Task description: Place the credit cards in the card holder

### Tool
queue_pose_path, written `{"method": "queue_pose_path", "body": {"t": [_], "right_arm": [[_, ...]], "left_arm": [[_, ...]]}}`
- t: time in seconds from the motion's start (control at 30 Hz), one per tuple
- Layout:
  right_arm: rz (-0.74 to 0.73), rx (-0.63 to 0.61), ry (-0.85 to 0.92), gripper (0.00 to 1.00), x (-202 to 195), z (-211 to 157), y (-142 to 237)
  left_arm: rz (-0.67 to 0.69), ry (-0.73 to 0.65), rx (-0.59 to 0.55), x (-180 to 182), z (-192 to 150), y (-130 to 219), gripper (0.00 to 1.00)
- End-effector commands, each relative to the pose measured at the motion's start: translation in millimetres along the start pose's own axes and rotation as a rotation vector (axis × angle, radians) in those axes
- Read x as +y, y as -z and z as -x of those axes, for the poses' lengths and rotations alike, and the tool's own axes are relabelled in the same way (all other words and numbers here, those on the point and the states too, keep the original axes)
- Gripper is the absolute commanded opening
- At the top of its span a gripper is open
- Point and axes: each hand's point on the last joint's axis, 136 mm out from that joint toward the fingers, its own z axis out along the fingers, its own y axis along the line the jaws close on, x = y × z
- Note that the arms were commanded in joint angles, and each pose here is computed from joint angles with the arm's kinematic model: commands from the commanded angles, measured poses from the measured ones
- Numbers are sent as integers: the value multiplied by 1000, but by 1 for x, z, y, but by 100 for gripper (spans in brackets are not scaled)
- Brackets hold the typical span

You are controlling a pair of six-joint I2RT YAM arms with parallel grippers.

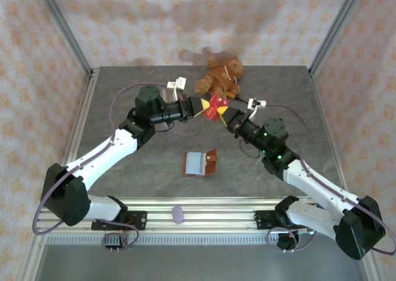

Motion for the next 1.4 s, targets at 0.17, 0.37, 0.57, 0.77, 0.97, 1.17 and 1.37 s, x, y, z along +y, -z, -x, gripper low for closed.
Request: {"method": "queue_pose_path", "body": {"t": [0.17,0.37,0.57,0.77,0.97,1.17,1.37], "right_arm": [[-12,77,42,0,3,-12,3],[-321,286,89,0,-70,-52,20],[-565,494,150,0,-122,-102,34],[-703,594,202,0,-154,-129,28],[-826,639,306,0,-173,-134,22],[-874,659,311,0,-194,-136,26],[-853,653,218,0,-211,-134,29]], "left_arm": [[81,-43,-54,9,8,18,43],[354,-111,-75,56,0,52,49],[609,-29,25,132,-45,79,36],[777,-22,143,190,-101,84,31],[780,13,198,225,-127,67,25],[799,21,227,243,-139,56,23],[903,5,240,269,-145,69,19]]}}
